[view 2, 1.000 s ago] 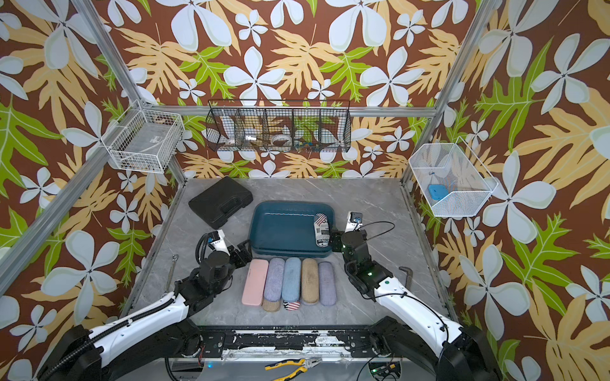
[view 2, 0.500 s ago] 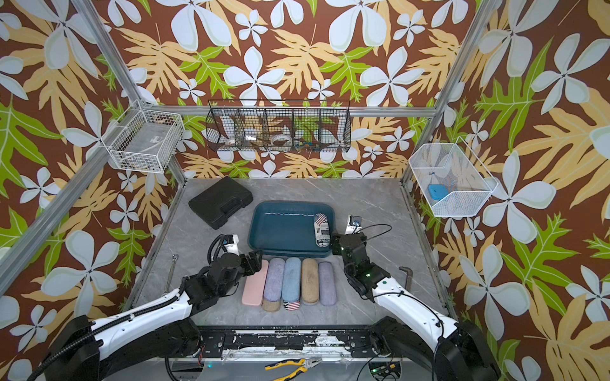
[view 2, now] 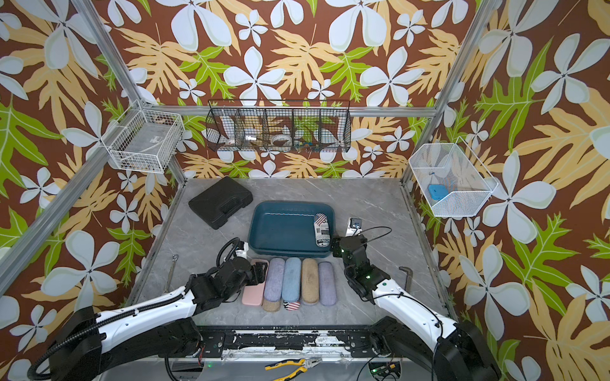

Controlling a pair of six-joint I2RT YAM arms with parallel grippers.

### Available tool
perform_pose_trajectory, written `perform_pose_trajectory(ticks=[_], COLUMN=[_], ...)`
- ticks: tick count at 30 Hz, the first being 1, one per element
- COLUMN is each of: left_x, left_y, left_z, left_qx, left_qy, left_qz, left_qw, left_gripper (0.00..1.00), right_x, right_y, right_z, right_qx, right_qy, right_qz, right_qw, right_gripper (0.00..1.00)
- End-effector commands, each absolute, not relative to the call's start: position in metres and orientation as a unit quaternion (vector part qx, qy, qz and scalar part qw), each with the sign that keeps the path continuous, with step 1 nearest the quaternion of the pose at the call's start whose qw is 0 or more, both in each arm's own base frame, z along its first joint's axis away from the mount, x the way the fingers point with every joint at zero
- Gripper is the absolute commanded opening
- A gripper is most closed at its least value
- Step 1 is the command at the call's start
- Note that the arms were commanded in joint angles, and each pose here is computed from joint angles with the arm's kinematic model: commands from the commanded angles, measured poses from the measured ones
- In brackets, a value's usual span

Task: Put the glasses cases into the storage boxes
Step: Pick up the glasses case.

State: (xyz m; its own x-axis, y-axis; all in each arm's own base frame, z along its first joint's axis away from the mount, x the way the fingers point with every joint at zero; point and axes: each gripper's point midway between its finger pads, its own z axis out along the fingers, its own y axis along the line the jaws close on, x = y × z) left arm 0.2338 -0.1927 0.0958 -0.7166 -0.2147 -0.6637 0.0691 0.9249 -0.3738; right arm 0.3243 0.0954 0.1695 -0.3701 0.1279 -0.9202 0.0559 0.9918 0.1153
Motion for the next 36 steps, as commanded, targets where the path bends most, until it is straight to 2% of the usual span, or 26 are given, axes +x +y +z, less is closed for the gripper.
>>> perform_pose_trajectory(ticks=[1,10,19,36], left_x=[0.223,0.217,0.219,0.21], left_y=[-0.191,-0.191,-0.185,-0.198], left_z=[0.084,0.081,0.085,0.073], left_qx=[-0.027,-0.02,-0.027,-0.007], left_qy=[0.921,0.927,0.932,0.941], left_qz=[-0.17,-0.132,-0.103,-0.092], left_qw=[0.349,0.351,0.347,0.325], left_gripper=[0.78,0.77,0.85,0.82], right_x=[0.325,0.325,0.324,0.322], right_y=[0.093,0.09,0.089,0.086], right_z=[0.172,0.167,0.164,0.159], right_qx=[0.065,0.068,0.068,0.07], right_qy=[0.821,0.824,0.826,0.828], right_qz=[0.03,0.029,0.033,0.033], right_qw=[0.566,0.562,0.558,0.555], right_gripper=[0.77,0.77,0.77,0.77])
